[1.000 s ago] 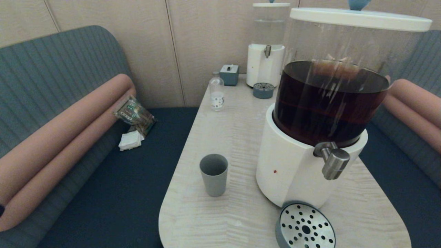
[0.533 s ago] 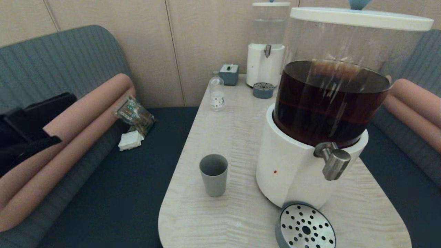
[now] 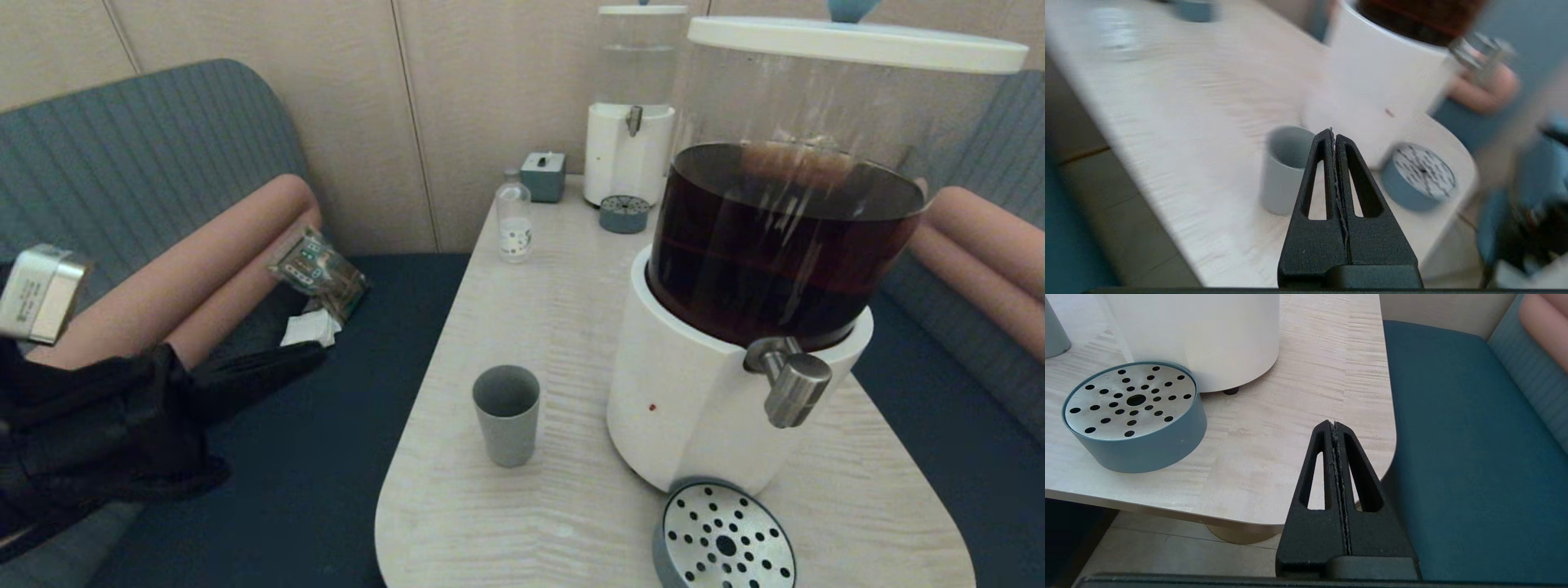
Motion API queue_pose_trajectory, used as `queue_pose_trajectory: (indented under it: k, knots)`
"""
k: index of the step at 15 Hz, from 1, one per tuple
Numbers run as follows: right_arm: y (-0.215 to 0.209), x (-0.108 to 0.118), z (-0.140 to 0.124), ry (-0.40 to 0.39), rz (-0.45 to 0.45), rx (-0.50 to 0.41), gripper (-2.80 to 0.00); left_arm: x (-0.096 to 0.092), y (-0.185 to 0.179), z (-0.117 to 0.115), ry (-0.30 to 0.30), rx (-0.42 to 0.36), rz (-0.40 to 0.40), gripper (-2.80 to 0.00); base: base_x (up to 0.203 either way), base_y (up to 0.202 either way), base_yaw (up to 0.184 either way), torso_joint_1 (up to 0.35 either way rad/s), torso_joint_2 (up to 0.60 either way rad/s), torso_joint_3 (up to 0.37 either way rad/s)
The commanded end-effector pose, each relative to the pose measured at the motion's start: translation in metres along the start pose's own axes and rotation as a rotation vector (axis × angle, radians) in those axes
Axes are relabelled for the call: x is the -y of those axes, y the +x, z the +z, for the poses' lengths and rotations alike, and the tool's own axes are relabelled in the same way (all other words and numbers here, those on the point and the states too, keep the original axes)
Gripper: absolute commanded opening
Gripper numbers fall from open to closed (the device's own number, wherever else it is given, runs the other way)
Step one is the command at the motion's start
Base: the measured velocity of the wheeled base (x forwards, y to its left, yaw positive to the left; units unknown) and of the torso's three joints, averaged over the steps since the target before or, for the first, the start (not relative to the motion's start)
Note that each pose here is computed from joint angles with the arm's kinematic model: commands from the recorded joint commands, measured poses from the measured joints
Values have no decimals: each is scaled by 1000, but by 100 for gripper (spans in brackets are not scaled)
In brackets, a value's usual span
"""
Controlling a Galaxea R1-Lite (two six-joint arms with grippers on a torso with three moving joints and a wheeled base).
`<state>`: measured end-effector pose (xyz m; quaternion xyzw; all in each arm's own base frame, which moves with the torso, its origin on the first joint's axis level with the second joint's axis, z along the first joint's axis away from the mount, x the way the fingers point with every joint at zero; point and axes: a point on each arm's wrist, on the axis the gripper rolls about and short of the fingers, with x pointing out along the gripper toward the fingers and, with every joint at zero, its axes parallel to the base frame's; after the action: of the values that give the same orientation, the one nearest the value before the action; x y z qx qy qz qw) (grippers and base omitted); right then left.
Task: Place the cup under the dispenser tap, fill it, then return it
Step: Pick up the cup
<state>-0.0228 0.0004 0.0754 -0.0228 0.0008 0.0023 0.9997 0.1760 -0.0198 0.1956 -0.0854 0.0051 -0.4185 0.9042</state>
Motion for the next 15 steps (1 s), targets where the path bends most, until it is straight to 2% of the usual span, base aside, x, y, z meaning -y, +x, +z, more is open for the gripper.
queue_pose_trajectory:
  k: [1, 3, 6, 8, 13, 14, 15]
  knots:
    - [0, 0, -3, 0, 0, -6, -280, -19, 12, -20, -11, -29, -40, -280, 0, 0, 0, 0, 0, 0]
    - [0, 0, -3, 0, 0, -6, -280, -46, 26, -47, 8, -65, -53, -280, 0, 0, 0, 0, 0, 0]
    - [0, 0, -3, 0, 0, -7, -280, -65, 31, -80, 112, -111, -91, -280, 0, 0, 0, 0, 0, 0]
    - [0, 0, -3, 0, 0, -6, -280, -76, 28, -82, 128, -110, -66, -280, 0, 0, 0, 0, 0, 0]
    - [0, 0, -3, 0, 0, -6, -280, -79, 29, -87, 118, -120, -64, -280, 0, 0, 0, 0, 0, 0]
    - [0, 0, -3, 0, 0, -6, -280, -79, 29, -86, 121, -118, -64, 0, 0, 0, 0, 0, 0, 0]
    - [0, 0, -3, -1, 0, -6, -280, -78, 28, -87, 113, -123, -64, 0, 0, 0, 0, 0, 0, 0]
